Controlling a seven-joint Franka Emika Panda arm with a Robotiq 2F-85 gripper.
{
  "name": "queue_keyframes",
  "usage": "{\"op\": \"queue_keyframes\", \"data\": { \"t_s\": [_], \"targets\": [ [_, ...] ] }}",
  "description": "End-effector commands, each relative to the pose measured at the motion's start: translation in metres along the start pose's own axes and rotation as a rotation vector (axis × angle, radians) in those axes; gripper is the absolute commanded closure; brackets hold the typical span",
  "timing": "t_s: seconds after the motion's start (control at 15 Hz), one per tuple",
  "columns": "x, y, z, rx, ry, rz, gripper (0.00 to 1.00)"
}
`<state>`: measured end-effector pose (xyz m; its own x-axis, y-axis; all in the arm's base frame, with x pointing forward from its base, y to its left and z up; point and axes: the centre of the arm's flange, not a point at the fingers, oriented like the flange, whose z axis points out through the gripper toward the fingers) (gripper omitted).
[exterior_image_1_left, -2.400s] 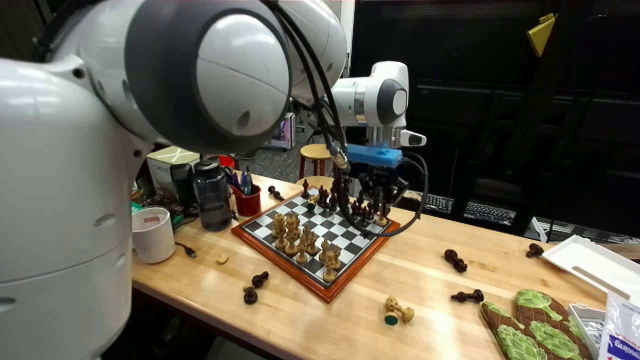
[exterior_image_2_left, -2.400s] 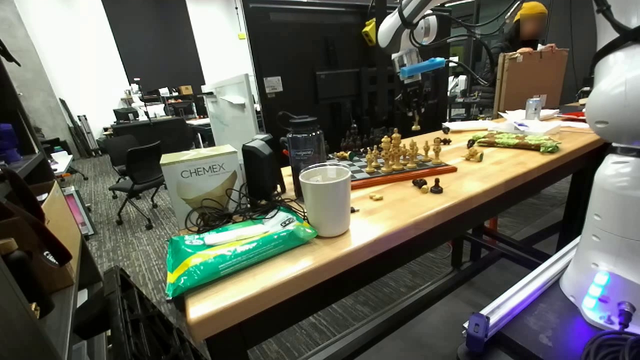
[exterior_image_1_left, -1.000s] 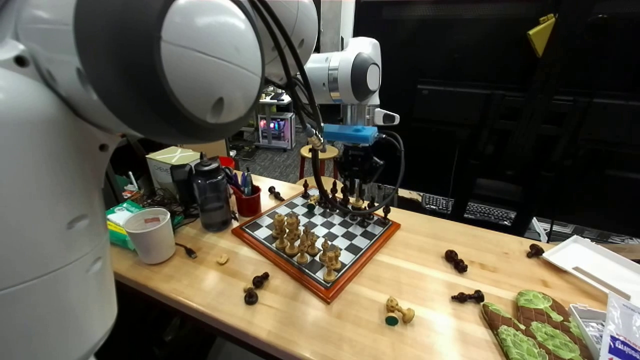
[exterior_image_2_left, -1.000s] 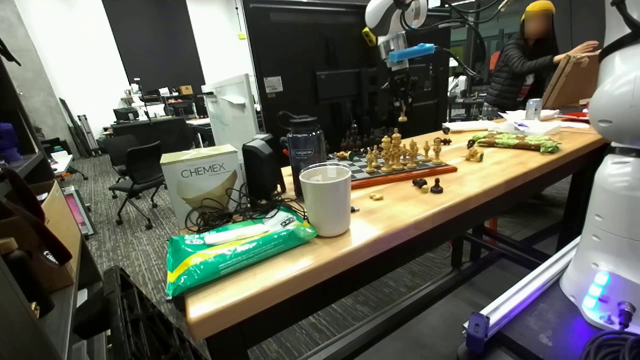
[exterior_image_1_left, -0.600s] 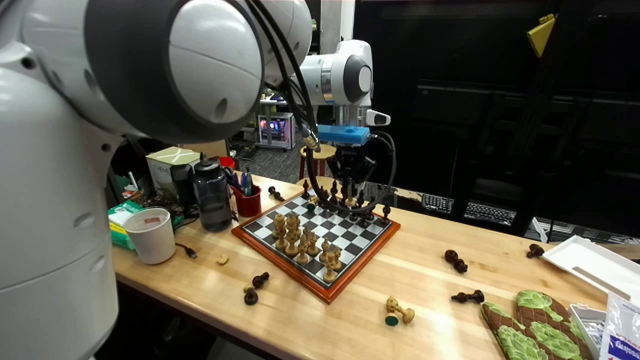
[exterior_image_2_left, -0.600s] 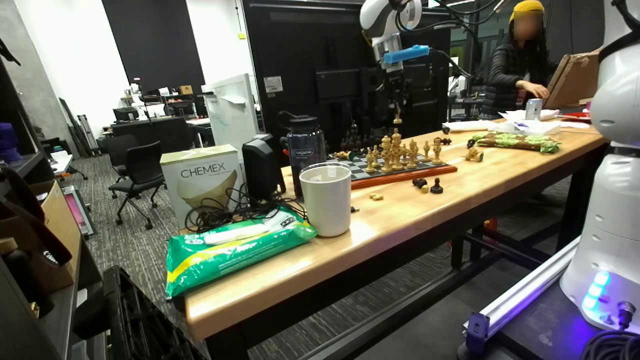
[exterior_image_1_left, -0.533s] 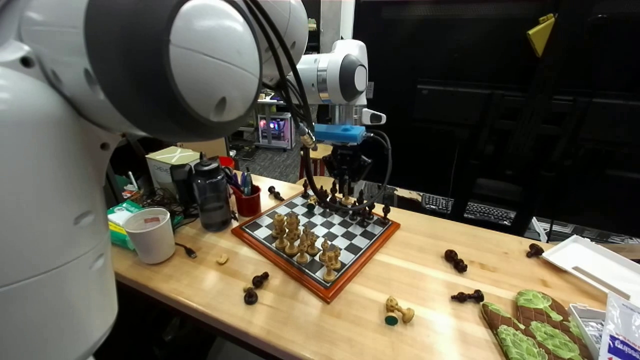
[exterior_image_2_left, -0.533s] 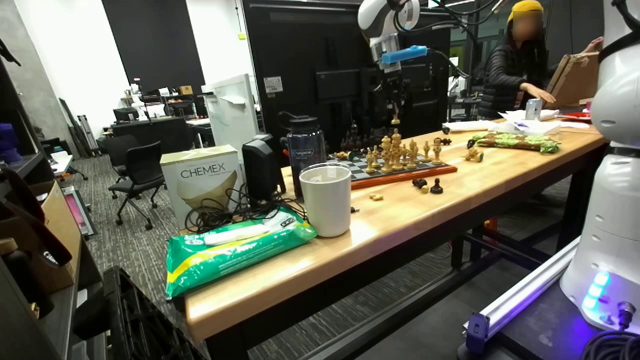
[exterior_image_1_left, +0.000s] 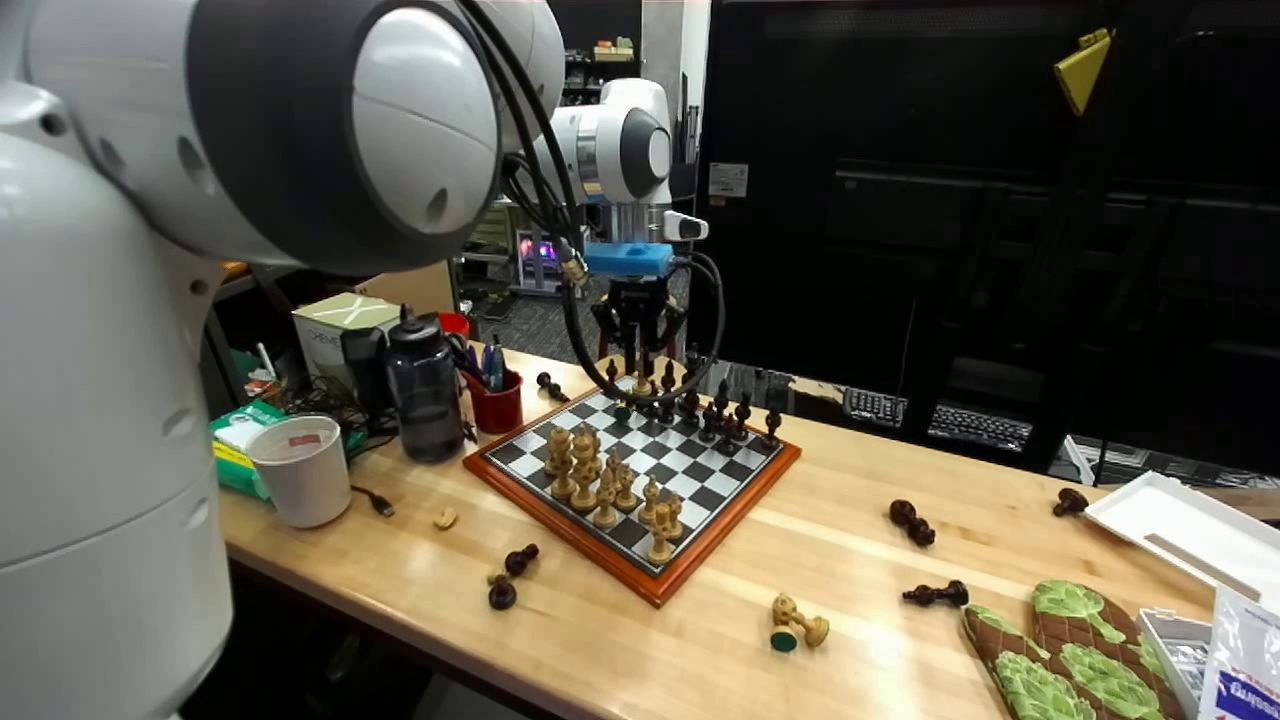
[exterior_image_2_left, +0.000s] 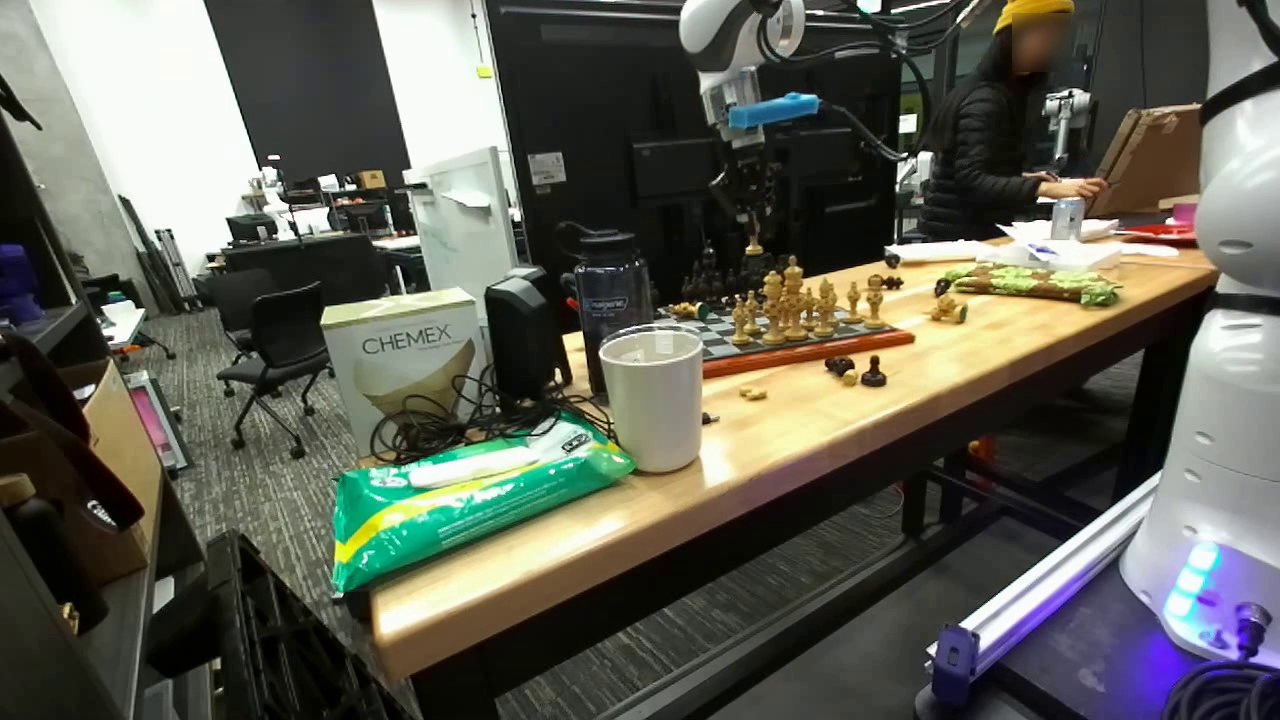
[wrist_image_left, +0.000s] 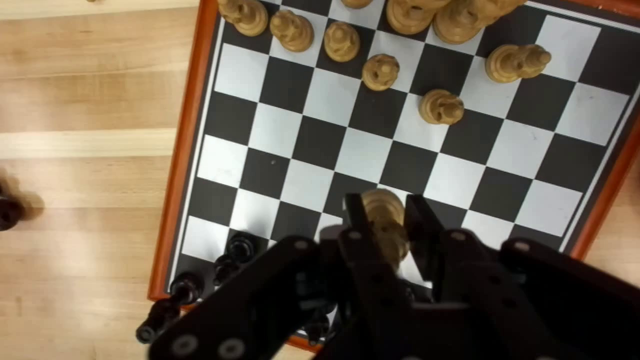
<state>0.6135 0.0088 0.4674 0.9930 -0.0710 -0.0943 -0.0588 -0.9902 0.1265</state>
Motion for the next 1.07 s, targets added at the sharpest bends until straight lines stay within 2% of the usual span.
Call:
{"op": "queue_keyframes", "data": {
  "t_s": [0.0, 0.53, 1.0],
  "targets": [
    [-0.009, -0.028, 0.002, -0.004, 0.026, -0.075, 0.94],
    [-0.010, -0.071, 0.026, 0.025, 0.054, -0.187, 0.94],
    [-0.014, -0.104, 0.042, 0.032, 0.028, -0.285, 0.94]
  ]
}}
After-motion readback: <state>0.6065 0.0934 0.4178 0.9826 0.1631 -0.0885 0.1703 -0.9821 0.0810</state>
